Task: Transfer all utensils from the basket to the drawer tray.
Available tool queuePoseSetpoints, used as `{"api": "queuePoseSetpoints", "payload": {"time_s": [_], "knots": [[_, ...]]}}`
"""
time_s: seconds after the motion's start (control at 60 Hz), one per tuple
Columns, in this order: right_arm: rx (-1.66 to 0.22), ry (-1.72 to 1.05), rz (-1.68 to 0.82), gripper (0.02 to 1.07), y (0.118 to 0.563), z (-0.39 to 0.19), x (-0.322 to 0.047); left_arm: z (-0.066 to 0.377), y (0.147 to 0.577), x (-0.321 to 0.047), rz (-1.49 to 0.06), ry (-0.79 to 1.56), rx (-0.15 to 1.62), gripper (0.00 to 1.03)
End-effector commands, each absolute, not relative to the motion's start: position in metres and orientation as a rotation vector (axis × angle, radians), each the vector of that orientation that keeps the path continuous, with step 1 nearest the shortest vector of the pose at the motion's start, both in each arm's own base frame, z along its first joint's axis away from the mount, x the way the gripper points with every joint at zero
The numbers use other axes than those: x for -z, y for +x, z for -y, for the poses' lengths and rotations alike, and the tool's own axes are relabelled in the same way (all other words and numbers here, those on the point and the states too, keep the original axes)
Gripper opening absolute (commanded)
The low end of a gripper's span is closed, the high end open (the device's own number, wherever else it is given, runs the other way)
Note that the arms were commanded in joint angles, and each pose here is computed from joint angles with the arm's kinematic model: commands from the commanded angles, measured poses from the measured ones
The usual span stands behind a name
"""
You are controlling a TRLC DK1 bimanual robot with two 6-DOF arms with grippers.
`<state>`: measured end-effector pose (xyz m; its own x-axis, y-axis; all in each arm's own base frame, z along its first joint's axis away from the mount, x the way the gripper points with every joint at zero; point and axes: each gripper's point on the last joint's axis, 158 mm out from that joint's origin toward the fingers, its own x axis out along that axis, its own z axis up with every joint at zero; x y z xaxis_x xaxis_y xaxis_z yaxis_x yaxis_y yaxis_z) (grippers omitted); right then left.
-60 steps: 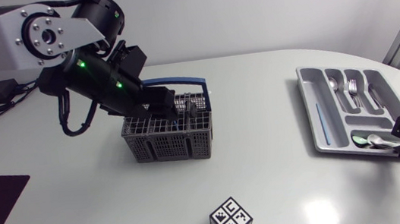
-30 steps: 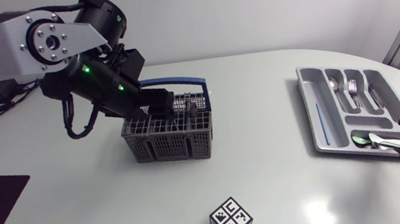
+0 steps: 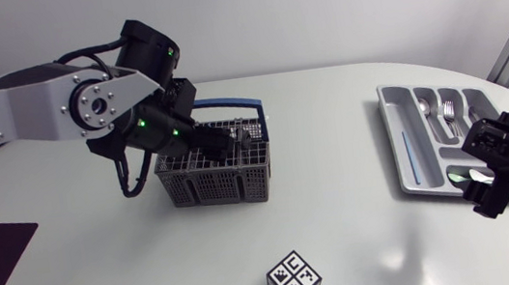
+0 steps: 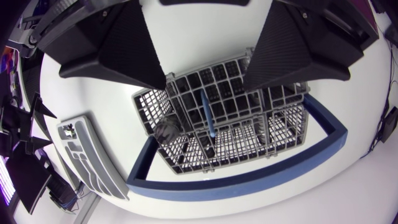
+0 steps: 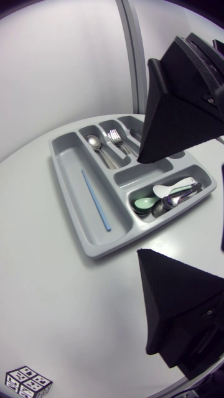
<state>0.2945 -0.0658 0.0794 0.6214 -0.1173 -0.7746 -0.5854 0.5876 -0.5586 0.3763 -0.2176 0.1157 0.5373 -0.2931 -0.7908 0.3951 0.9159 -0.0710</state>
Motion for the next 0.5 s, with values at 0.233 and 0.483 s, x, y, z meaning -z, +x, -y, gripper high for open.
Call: {"api": "queuePoseSetpoints", "payload": {"time_s": [0.233, 0.483], "knots": [[-0.381, -0.887, -0.891, 1.01, 0.286, 0.011, -0.066, 0.221, 0.395, -0.104, -0.855, 0.100, 0.378, 0.56], [-0.401, -0.881, -0.882, 1.01, 0.288, -0.004, -0.064, 0.223, 0.405, -0.101, -0.822, 0.098, 0.340, 0.35]]}}
